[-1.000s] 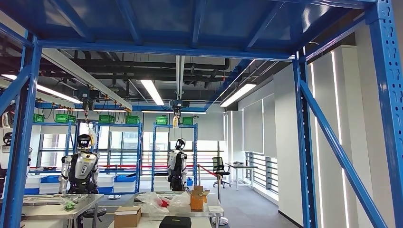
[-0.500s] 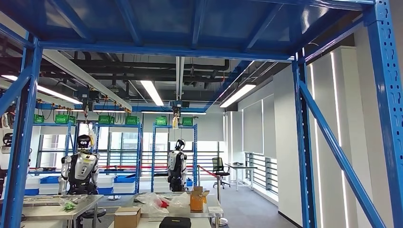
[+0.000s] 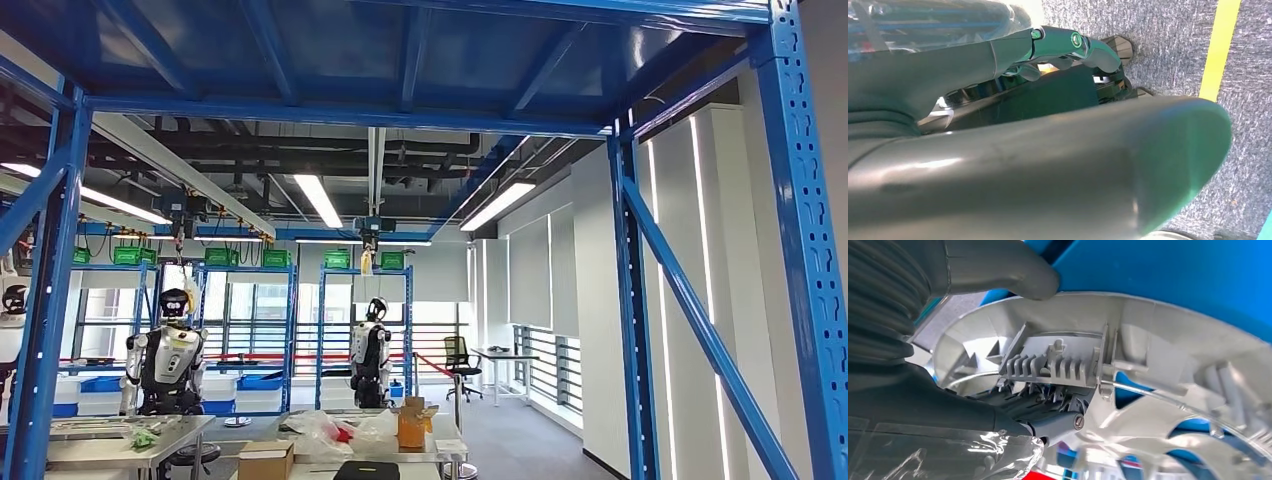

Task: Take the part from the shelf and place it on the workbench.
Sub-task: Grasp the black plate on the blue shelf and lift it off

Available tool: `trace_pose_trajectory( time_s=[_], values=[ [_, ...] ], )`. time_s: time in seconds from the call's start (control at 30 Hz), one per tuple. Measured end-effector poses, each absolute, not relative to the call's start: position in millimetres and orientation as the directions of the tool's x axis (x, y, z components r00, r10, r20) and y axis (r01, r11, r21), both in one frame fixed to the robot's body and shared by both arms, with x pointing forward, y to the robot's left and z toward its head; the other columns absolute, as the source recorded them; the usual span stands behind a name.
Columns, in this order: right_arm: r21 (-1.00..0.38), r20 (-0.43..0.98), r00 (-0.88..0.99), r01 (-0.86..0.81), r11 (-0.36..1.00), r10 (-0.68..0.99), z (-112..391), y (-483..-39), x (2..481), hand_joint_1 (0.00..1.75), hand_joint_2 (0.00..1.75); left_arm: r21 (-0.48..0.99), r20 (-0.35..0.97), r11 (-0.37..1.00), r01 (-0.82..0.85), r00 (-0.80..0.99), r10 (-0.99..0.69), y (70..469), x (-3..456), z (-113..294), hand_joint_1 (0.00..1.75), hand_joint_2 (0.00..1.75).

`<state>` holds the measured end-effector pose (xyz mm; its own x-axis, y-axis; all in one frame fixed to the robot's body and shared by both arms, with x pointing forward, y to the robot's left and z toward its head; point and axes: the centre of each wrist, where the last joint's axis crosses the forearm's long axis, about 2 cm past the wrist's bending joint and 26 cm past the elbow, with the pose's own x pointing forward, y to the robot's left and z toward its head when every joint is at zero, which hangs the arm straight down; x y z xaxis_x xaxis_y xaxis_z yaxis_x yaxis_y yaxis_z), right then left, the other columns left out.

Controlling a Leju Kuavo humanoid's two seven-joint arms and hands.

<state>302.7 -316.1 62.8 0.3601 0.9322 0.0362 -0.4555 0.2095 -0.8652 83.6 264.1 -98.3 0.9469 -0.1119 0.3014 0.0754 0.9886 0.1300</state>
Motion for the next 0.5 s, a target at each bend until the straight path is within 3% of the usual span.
trace_pose_trajectory(
  time_s=[0.5],
  values=[
    [-0.875, 0.031, 0.37, -0.439, 0.204, 0.929, 64.0, -318.6, 305.4, 1.75, 1.75, 0.133, 0.304, 0.988, 0.074, 0.946, -0.112, 264.2, 83.8, -98.3, 0.0, 0.0]
  ],
)
